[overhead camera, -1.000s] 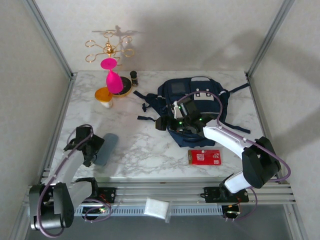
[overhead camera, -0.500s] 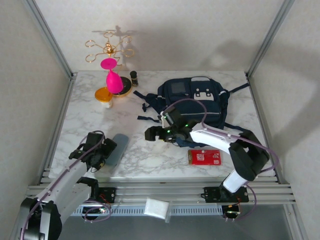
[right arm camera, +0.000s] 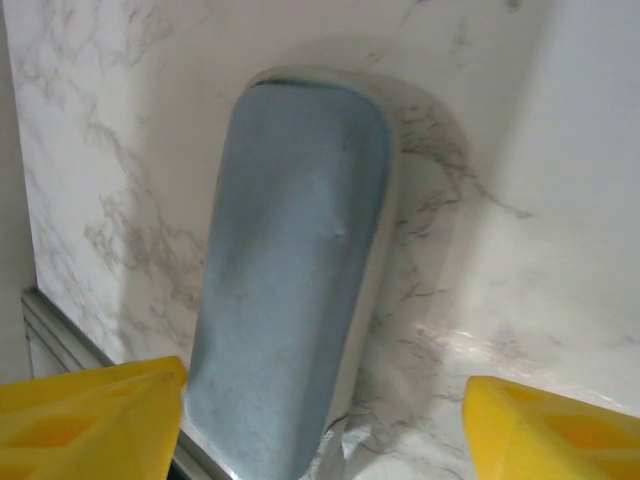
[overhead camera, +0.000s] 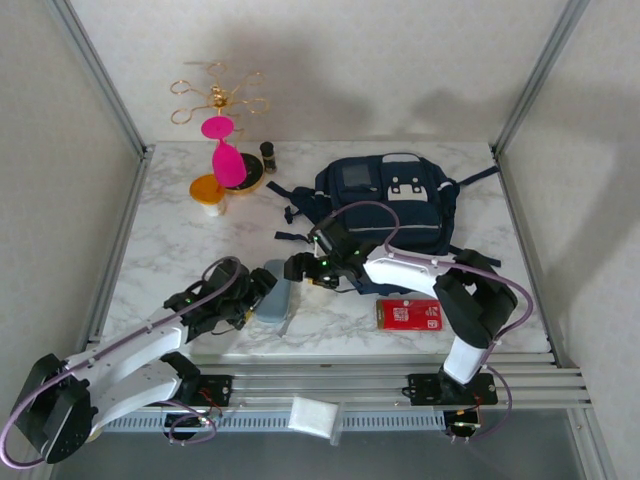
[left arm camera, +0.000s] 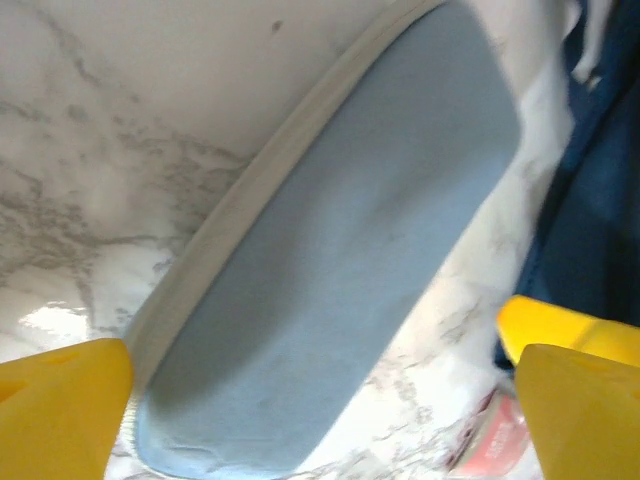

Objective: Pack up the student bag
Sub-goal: Move the pencil pouch to the bottom-center of the table, then pick up the pencil pouch from the bottom-center of the table, then open the student bag at the center of the table, then place the pencil pouch in the student bag.

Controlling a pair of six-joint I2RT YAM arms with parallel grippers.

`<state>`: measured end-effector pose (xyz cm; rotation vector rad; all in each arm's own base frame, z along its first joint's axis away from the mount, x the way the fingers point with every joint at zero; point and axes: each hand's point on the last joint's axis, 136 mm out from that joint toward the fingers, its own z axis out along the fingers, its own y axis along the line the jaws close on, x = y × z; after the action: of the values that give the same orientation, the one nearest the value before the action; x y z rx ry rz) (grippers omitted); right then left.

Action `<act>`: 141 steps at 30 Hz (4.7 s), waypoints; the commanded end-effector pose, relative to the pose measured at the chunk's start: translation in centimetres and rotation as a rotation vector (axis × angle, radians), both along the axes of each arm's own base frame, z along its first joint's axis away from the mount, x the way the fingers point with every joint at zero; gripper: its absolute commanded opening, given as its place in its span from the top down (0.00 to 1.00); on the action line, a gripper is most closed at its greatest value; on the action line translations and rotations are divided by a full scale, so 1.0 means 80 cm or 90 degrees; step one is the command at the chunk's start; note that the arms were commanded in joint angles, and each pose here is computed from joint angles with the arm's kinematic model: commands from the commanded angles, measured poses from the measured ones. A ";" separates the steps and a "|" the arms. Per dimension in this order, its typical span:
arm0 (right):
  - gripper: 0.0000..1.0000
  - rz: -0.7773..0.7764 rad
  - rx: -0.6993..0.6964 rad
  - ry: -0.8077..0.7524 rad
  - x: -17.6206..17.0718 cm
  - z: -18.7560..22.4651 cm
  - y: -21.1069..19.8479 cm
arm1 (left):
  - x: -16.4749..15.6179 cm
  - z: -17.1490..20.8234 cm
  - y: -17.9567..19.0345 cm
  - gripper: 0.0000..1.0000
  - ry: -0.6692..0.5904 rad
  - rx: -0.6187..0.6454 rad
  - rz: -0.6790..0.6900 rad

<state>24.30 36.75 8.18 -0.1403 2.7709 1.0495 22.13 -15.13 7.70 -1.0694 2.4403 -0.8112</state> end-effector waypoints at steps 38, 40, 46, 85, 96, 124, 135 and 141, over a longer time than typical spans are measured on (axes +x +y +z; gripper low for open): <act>0.91 -0.022 0.129 0.007 0.011 0.046 0.019 | 0.063 0.026 0.001 0.43 -0.100 0.011 -0.131; 0.91 -0.038 0.130 -0.018 0.021 0.069 -0.006 | 0.079 0.054 0.003 0.37 -0.131 0.052 -0.144; 0.88 -0.138 0.094 -0.095 0.067 0.130 -0.124 | 0.126 0.147 -0.057 0.27 -0.266 0.164 -0.271; 0.84 -0.541 0.022 -0.151 0.121 0.169 -0.494 | 0.196 0.076 -0.396 0.66 -0.578 0.583 -0.898; 0.83 -0.539 0.011 -0.153 0.117 0.173 -0.495 | 0.169 0.025 -0.411 0.55 -0.532 0.569 -1.042; 0.85 -0.536 0.024 -0.079 0.082 0.133 -0.446 | 0.257 0.321 -0.398 1.00 -0.625 0.402 -0.516; 0.85 -0.488 0.157 -0.106 0.203 0.117 -0.341 | 0.227 0.334 -0.381 1.00 -0.549 0.310 -0.442; 0.79 -0.478 0.224 -0.162 0.280 0.117 -0.282 | 0.226 0.357 -0.369 1.00 -0.536 0.266 -0.363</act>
<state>41.93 12.01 12.87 0.7887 2.2923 1.0392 41.33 -46.17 27.48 0.3587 2.1383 -0.4981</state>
